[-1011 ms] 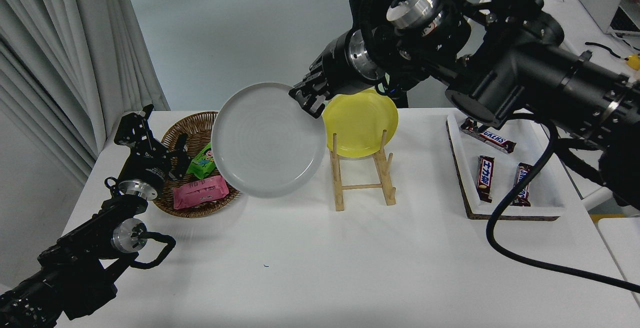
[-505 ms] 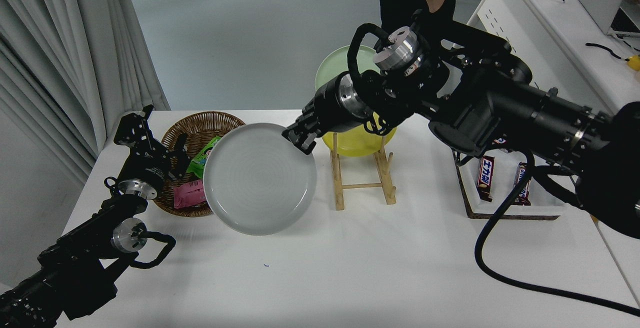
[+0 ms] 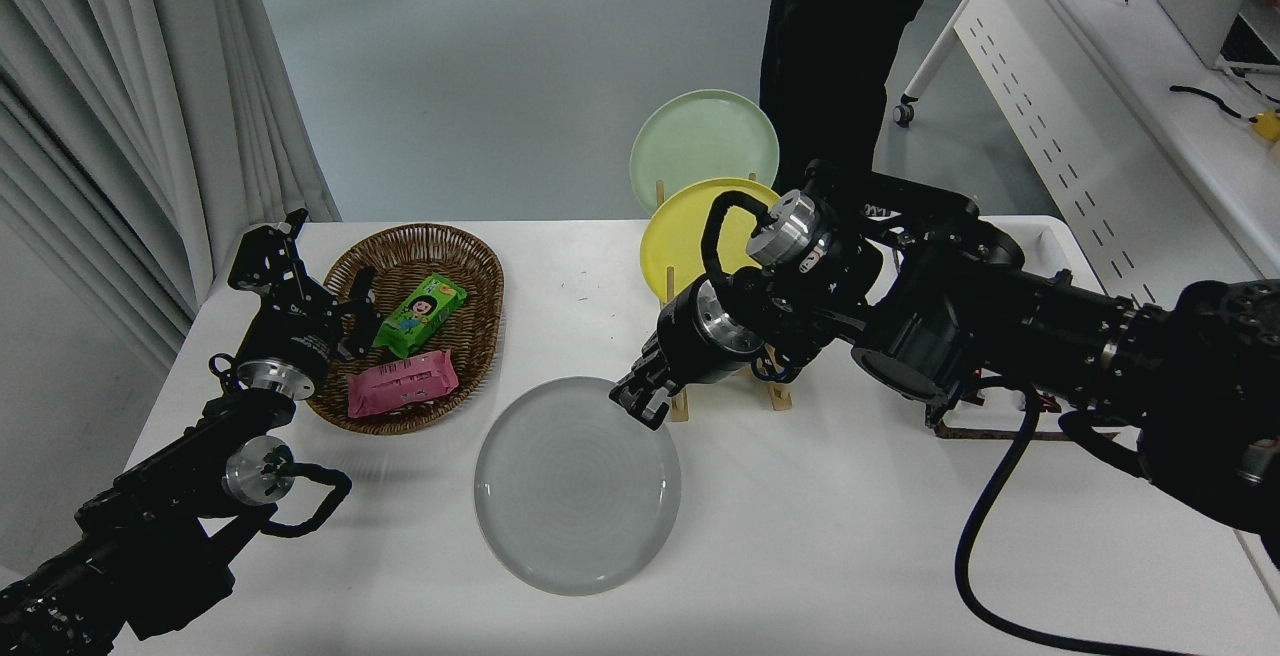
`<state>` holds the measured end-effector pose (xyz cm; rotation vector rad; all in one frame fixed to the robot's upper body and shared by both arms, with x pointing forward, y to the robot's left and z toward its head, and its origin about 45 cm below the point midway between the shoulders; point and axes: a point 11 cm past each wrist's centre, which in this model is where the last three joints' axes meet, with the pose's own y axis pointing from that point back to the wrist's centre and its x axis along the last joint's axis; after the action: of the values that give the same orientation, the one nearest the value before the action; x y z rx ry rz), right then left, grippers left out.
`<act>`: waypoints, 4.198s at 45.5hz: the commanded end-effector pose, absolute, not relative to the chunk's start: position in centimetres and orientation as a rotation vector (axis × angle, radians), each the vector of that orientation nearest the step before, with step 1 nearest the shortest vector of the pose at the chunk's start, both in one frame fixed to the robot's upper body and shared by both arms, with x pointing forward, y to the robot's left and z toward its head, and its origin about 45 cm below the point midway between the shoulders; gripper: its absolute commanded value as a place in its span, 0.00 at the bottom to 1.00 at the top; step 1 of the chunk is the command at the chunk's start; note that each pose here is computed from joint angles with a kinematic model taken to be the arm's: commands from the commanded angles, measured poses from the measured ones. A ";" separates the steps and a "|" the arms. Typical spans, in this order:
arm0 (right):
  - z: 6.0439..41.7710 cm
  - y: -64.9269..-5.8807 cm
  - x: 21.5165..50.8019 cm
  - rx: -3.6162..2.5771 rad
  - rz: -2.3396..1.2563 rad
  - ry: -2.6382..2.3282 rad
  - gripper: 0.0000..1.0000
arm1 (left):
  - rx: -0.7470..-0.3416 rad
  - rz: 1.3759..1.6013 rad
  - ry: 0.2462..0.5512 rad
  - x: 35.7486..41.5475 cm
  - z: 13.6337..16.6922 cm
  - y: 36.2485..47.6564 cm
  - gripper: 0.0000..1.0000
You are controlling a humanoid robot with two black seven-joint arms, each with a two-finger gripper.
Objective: Place the plate on the table
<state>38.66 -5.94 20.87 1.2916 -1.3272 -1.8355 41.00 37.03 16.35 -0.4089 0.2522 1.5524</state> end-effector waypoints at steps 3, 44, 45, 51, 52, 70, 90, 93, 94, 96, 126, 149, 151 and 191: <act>18.0 -7.9 38.9 1.202 -1.872 -1.394 0.00 | -0.409 1.553 0.253 40.98 16.32 37.0 1.00; 14.7 -11.4 40.0 1.107 -1.856 -1.553 0.00 | -0.409 1.551 0.251 41.03 16.39 37.0 1.00; 14.7 -11.4 40.0 1.107 -1.858 -1.552 0.00 | -0.408 1.552 0.252 40.99 16.32 37.0 1.00; 14.5 -11.4 39.8 1.100 -1.868 -1.548 0.00 | -0.408 1.552 0.252 40.99 16.32 37.0 1.00; 14.5 -11.4 39.8 1.099 -1.872 -1.547 0.00 | -0.407 1.553 0.251 40.98 16.35 37.1 1.00; 14.3 -11.4 39.7 1.097 -1.872 -1.547 0.00 | -0.409 1.553 0.252 40.98 16.35 37.1 1.00; 14.3 -11.4 39.7 1.091 -1.892 -1.544 0.00 | -0.409 1.551 0.251 41.03 16.39 37.0 1.00; 14.2 -11.4 39.7 1.088 -1.901 -1.543 0.00 | -0.409 1.553 0.252 40.98 16.35 37.1 1.00; 14.3 -11.4 39.8 1.089 -1.904 -1.542 0.00 | -0.407 1.553 0.251 40.98 16.35 37.1 1.00; 14.3 -11.4 39.8 1.089 -1.904 -1.542 0.00 | -0.408 1.552 0.252 40.98 16.32 37.0 1.00; 13.7 -11.4 39.3 1.073 -1.919 -1.531 0.00 | -0.409 1.553 0.252 40.98 16.35 37.1 1.00; 13.4 -11.5 39.1 1.061 -1.934 -1.527 0.00 | -0.409 1.551 0.251 41.03 16.39 37.0 1.00; 13.4 -11.5 39.1 1.061 -1.934 -1.527 0.00 | -0.409 1.553 0.253 40.99 16.32 37.0 1.00; 16.5 -10.1 40.6 1.228 -1.761 -1.546 0.99 | -0.408 1.552 0.252 40.98 16.32 37.0 1.00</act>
<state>39.55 -11.02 14.33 1.1072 -1.5294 -1.8915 40.99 37.04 16.34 -0.4085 0.2519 1.5523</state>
